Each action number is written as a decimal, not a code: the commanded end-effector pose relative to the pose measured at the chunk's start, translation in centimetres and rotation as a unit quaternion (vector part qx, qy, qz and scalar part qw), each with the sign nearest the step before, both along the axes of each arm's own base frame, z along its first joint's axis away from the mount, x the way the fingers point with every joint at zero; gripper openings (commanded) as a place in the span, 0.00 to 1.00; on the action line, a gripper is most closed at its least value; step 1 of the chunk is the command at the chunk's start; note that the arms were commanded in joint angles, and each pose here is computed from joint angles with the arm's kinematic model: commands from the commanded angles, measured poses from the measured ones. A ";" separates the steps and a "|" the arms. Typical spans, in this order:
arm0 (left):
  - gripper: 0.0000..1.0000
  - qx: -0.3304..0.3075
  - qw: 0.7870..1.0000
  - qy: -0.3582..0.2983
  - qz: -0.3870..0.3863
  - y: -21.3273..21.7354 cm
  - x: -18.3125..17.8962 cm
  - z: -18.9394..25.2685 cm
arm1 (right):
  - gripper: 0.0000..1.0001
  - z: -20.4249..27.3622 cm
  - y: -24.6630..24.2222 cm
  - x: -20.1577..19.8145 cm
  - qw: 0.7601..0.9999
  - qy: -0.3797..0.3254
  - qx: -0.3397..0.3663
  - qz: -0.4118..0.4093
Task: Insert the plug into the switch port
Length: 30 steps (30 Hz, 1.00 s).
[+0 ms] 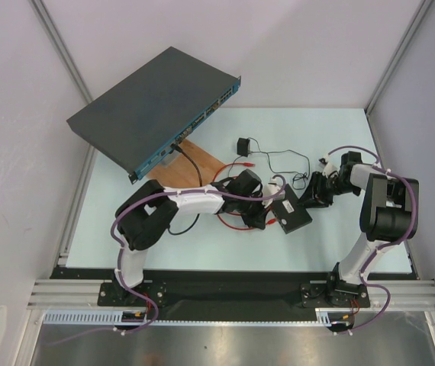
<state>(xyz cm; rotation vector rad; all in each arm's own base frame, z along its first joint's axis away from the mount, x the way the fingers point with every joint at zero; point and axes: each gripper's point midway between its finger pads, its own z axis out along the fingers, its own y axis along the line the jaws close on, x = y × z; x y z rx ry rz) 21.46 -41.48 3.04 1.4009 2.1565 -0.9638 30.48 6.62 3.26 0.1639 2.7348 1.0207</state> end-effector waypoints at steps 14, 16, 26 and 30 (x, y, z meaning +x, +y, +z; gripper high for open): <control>0.00 -0.092 0.994 -0.045 -0.039 -2.4 0.0 4.9 | 0.42 0.7 1.4 -1.3 1.000 0.020 0.018 0.009; 0.00 -0.090 0.994 -0.045 -0.039 -2.3 -0.1 4.8 | 0.44 0.6 1.4 -1.3 1.000 0.022 0.021 0.008; 0.00 -0.064 0.996 -0.053 -0.038 -1.9 0.5 2.8 | 0.42 1.0 2.2 -1.6 0.998 0.026 0.049 0.016; 0.00 -0.029 0.998 -0.056 -0.019 -1.8 1.7 1.0 | 0.39 1.2 2.6 -1.9 0.997 0.034 0.063 0.024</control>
